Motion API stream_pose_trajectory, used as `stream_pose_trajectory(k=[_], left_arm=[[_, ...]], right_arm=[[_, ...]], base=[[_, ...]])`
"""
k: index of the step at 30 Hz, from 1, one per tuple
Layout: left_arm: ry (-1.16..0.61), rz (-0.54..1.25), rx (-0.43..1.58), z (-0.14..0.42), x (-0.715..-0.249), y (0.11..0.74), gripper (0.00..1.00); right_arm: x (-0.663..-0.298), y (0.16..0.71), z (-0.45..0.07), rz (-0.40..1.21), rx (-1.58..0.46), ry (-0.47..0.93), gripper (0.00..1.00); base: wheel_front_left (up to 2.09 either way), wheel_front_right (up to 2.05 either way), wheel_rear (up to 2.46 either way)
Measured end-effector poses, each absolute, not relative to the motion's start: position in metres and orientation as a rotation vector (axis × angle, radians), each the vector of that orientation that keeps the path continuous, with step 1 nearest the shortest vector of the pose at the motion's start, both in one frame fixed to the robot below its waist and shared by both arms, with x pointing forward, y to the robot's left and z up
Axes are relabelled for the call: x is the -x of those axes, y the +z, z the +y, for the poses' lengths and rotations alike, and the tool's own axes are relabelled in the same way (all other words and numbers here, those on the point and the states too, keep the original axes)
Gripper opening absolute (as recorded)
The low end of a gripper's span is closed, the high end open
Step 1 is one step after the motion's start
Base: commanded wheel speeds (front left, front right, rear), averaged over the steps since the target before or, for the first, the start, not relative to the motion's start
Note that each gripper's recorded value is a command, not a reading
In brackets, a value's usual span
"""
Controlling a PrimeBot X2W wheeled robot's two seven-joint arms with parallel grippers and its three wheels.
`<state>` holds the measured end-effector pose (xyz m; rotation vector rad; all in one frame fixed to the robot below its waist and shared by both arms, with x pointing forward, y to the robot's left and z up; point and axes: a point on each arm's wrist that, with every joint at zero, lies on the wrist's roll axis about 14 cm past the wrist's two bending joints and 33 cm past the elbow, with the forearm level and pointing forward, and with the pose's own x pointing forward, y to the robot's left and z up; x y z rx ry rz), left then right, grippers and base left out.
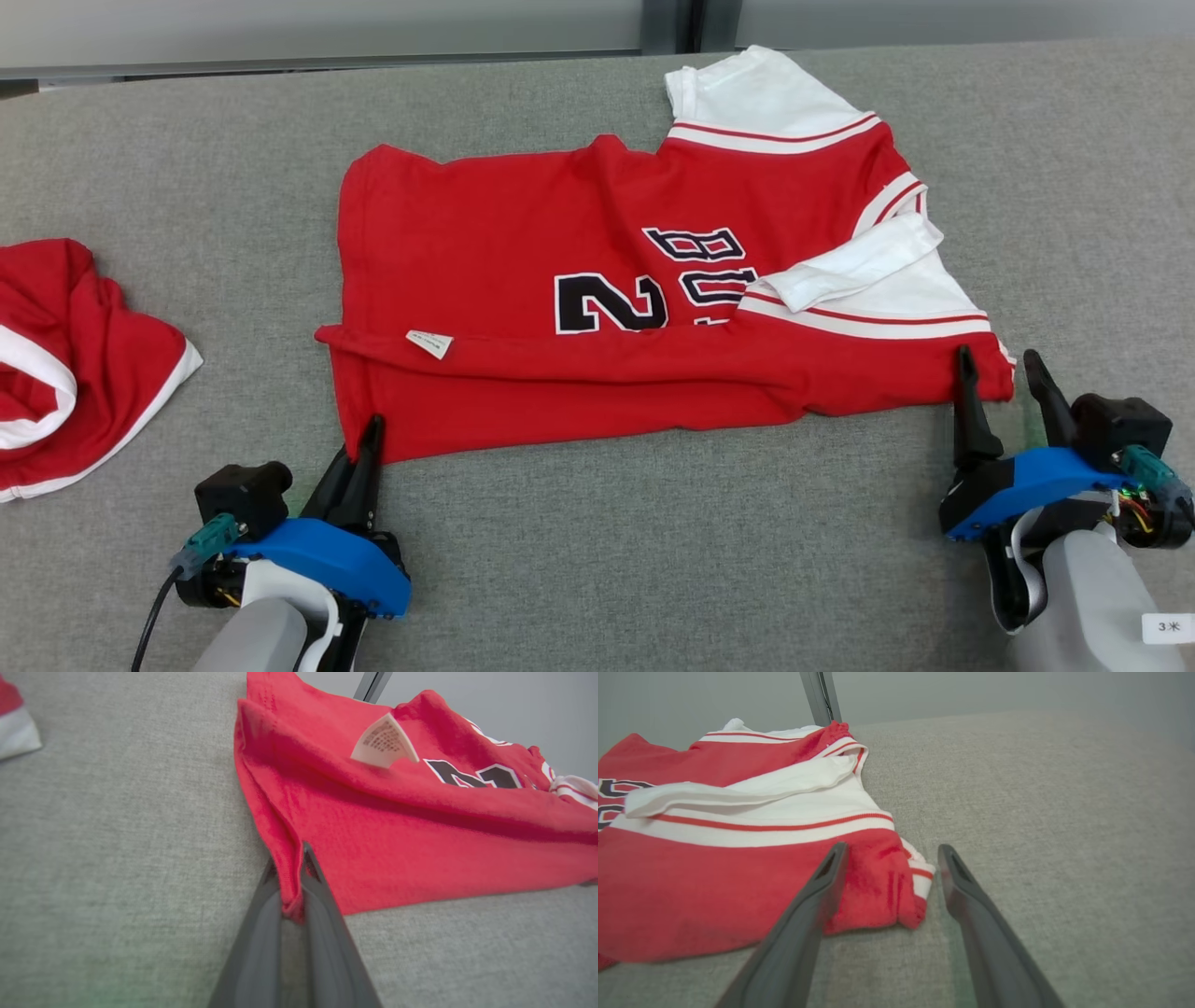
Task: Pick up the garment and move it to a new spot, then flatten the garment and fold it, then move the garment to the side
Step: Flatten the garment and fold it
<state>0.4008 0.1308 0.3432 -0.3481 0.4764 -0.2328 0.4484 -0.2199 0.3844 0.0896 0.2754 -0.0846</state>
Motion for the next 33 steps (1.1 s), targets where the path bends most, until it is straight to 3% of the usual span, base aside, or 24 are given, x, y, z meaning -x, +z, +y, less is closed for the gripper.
stream_pose_trajectory(k=[5,6,7,9,10,11,18,26,29,33], left_arm=[[-0.242,0.474,0.351,0.131,-0.4,0.345,0.0],[-0.242,0.473,0.351,0.132,-0.4,0.346,0.0],[-0.241,0.473,0.352,0.132,-0.399,0.346,0.0],[-0.241,0.472,0.352,0.133,-0.399,0.347,0.0],[-0.241,0.47,0.354,0.133,-0.398,0.348,0.0],[-0.241,0.469,0.356,0.132,-0.397,0.348,0.0],[-0.248,0.429,0.378,0.128,-0.399,0.362,0.0],[-0.226,0.213,0.378,0.139,-0.421,0.428,0.0],[-0.216,0.173,0.385,0.137,-0.406,0.442,0.0],[-0.195,0.237,0.394,0.132,-0.367,0.422,0.0]], right_arm=[[-0.444,0.36,-0.214,0.357,-0.133,-0.088,1.0],[-0.444,0.356,-0.213,0.369,-0.151,-0.093,0.8],[-0.444,0.354,-0.212,0.378,-0.155,-0.092,0.48],[-0.444,0.352,-0.213,0.387,-0.176,-0.106,0.28],[-0.443,0.35,-0.213,0.392,-0.182,-0.109,0.05],[-0.443,0.351,-0.213,0.392,-0.186,-0.112,0.0],[-0.447,0.364,-0.212,0.358,-0.216,-0.111,0.0],[-0.47,0.428,-0.212,0.178,-0.223,-0.099,0.0],[-0.459,0.446,-0.214,0.142,-0.218,-0.102,0.0],[-0.413,0.421,-0.225,0.218,-0.226,-0.145,0.0]], base=[[0.0,0.0,0.0],[0.0,0.0,0.0],[0.0,0.0,0.0],[0.0,0.0,0.0],[0.0,0.0,0.0],[0.0,0.0,0.0],[0.0,0.0,0.0],[0.0,0.0,0.0],[0.0,0.0,0.0],[0.0,0.0,0.0]])
